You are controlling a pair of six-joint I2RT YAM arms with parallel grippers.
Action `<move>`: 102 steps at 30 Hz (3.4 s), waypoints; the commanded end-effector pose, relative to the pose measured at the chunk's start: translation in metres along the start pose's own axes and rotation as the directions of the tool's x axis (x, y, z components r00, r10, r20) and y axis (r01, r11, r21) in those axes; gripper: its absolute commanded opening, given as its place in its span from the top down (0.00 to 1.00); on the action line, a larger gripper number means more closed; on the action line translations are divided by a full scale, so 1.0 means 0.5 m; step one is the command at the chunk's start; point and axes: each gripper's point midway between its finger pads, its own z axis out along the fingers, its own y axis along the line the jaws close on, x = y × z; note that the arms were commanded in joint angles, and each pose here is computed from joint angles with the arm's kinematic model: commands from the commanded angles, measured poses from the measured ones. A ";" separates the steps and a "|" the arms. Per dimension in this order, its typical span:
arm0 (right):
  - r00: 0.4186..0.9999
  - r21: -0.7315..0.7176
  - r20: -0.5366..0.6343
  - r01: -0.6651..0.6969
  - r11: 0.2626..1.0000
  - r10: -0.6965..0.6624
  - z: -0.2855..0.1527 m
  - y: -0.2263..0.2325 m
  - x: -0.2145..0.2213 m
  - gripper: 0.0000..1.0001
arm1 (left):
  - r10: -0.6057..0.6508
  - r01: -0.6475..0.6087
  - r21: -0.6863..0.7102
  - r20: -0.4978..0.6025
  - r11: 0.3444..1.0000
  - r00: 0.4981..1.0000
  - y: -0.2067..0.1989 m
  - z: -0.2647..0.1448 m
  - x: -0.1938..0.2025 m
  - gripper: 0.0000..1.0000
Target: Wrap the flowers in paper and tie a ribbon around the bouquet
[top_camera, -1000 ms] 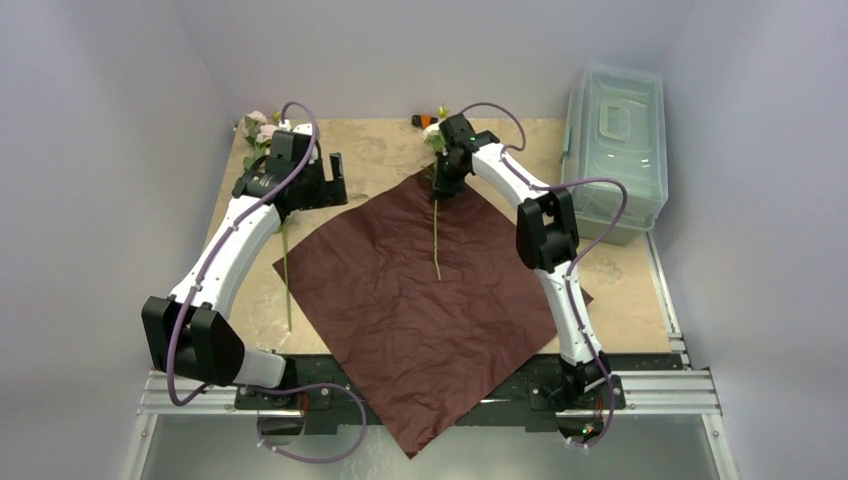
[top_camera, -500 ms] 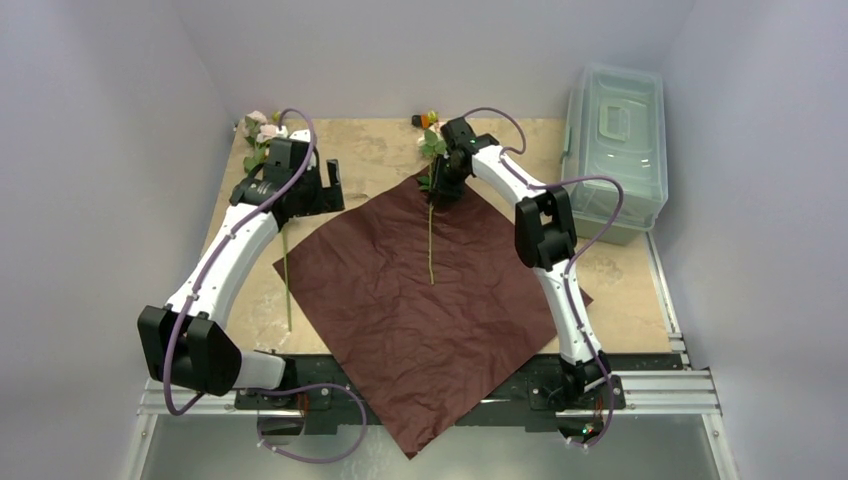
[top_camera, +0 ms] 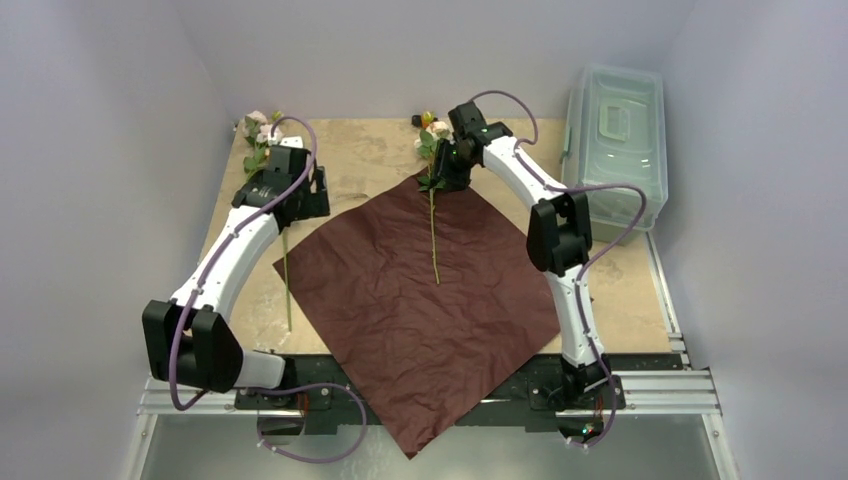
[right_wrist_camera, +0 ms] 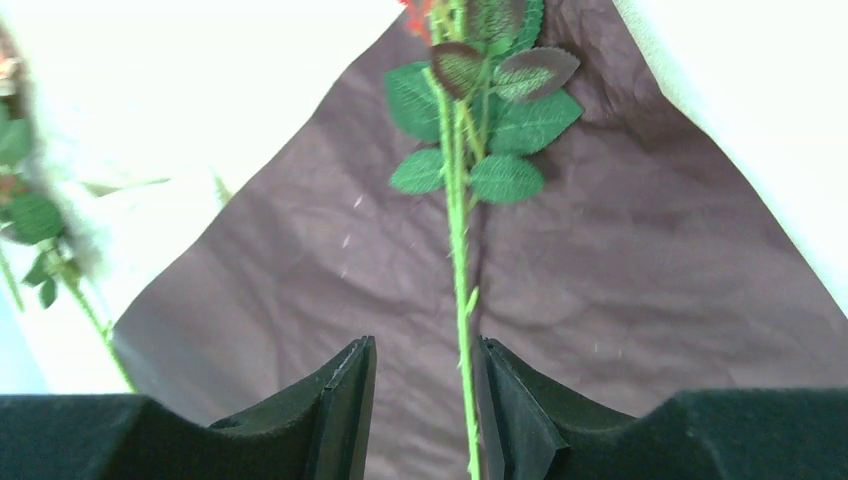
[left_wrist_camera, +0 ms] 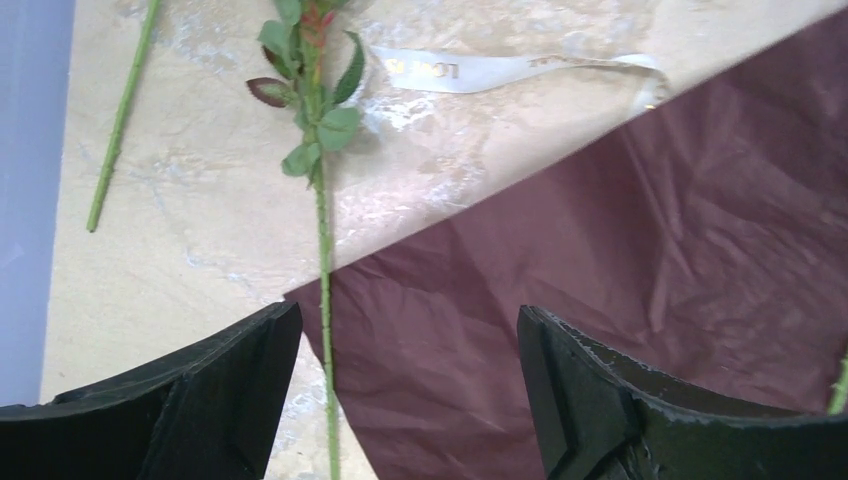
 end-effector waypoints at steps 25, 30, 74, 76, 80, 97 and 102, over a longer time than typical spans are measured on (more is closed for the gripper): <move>0.983 -0.167 0.164 0.105 0.980 -0.077 -0.357 0.060 0.048 0.50 | -0.125 0.096 -0.121 -0.260 0.988 0.958 0.158 0.379 0.153 0.79; 0.983 -0.166 0.160 0.115 0.979 -0.089 -0.365 0.056 0.056 0.51 | -0.195 0.146 -0.239 -0.195 0.960 0.961 0.200 0.374 0.121 1.00; 0.955 -0.107 0.279 0.139 0.985 -0.104 -0.459 -0.003 0.103 0.49 | -0.094 0.153 0.364 -0.173 0.919 0.980 -0.563 0.241 0.004 1.00; 0.956 -0.104 0.276 0.138 0.985 -0.105 -0.458 -0.006 0.108 0.49 | -0.089 0.149 0.358 -0.179 0.922 0.980 -0.564 0.251 0.015 1.00; 0.958 -0.103 0.267 0.137 0.985 -0.106 -0.454 -0.010 0.112 0.49 | -0.080 0.139 0.349 -0.176 0.927 0.981 -0.564 0.264 0.021 1.00; 0.966 -0.117 0.232 0.143 0.983 -0.113 -0.438 0.002 0.109 0.49 | -0.060 0.094 0.357 -0.107 0.929 0.992 -0.578 0.285 -0.011 1.00; 0.970 -0.115 0.218 0.139 0.984 -0.111 -0.432 -0.001 0.113 0.49 | -0.042 0.077 0.366 -0.102 0.927 0.994 -0.580 0.300 0.000 0.97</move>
